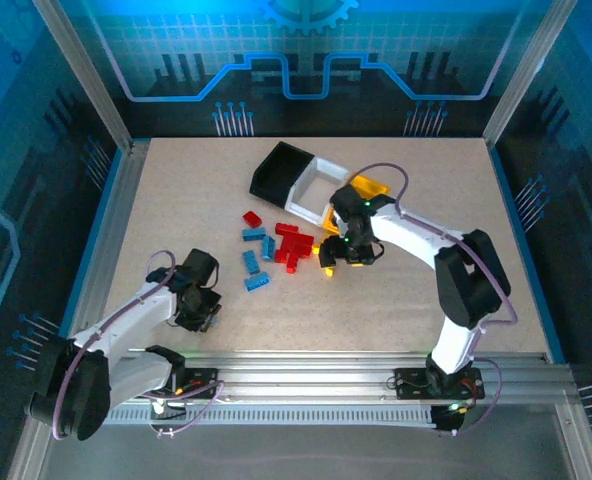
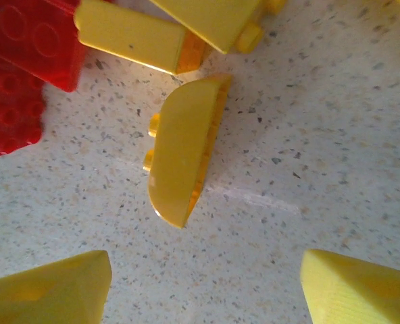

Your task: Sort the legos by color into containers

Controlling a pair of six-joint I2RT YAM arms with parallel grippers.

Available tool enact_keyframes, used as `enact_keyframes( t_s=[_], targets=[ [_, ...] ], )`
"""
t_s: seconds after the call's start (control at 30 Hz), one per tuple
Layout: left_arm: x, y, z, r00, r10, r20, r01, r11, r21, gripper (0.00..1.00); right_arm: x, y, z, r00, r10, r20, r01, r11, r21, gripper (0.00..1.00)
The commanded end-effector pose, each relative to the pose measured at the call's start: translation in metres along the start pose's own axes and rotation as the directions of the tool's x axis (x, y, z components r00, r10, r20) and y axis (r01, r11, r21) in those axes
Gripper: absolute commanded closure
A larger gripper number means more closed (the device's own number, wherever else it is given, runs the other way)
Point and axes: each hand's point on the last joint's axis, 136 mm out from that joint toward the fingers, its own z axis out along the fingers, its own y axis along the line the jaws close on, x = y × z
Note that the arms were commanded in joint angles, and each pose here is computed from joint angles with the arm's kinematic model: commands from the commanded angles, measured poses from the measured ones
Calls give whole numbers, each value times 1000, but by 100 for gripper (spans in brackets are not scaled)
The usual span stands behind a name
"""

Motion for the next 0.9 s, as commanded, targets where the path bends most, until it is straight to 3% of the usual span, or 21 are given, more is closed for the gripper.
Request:
enact_keyframes(
  t_s=[0.0,0.4,0.7,0.87],
  targets=[
    [-5,-12,-24,996,89,26,-90,995,30,84,-9,11,9,1000,-27,-2,27,1000,-3,27],
    [-11,-55,-75,950,302,83,-308,948,84,85,-20,16,36,999,-37,-27,39,997,63,50],
    [-11,-89,-93,906,411,98,-421,900,117,86,-15,10,34,999,-24,-21,26,996,85,74],
    [-10,-99,-96,895,437,95,-446,885,134,86,-14,9,29,1000,-26,-12,27,995,92,81]
  ],
)
